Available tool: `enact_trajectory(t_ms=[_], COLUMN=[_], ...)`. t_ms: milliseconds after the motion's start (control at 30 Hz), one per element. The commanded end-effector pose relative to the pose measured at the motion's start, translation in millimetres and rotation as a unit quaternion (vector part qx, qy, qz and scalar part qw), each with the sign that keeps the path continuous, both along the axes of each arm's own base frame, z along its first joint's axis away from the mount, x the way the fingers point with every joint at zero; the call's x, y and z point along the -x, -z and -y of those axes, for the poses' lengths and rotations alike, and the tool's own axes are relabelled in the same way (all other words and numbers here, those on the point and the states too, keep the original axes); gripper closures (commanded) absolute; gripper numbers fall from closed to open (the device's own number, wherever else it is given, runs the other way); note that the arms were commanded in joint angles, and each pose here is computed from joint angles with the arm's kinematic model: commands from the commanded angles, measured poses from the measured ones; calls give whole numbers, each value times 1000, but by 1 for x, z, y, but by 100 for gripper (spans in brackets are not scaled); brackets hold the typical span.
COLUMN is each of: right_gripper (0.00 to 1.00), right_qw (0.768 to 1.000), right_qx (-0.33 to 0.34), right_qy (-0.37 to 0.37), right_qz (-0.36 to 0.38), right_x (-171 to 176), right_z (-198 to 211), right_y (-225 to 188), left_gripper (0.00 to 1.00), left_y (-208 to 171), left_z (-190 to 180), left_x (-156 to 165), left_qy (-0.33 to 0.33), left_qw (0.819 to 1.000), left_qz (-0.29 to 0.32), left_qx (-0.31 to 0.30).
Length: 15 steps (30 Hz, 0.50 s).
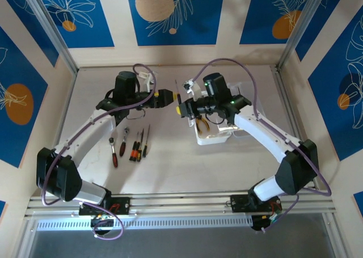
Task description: Pack the tool kit
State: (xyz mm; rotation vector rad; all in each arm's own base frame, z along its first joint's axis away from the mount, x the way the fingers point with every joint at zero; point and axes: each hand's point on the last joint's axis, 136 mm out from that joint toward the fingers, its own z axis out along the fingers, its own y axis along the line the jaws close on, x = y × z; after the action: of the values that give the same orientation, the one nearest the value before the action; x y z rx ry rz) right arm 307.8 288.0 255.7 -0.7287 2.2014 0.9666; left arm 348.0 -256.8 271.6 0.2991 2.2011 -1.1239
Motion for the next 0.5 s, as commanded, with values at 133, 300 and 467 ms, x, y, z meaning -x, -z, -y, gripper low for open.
enact_trajectory(t_ms=[133,300,467], right_gripper=[100,100,100], right_qw=[976,908,837], right_qx=[158,299,404], right_qy=[149,289,360], right_qz=[-4,-49,-81], right_x=[-15,-33,-50], right_z=[138,246,310], right_y=[16,53,70], left_gripper=[0,0,0], left_y=[49,93,129], left_z=[-127,-166,-171], left_x=[3,13,24], left_qy=[-142,-170,-162], left_qw=[942,918,916], left_qz=[-7,-52,-91], left_qx=[-304,-355,-357])
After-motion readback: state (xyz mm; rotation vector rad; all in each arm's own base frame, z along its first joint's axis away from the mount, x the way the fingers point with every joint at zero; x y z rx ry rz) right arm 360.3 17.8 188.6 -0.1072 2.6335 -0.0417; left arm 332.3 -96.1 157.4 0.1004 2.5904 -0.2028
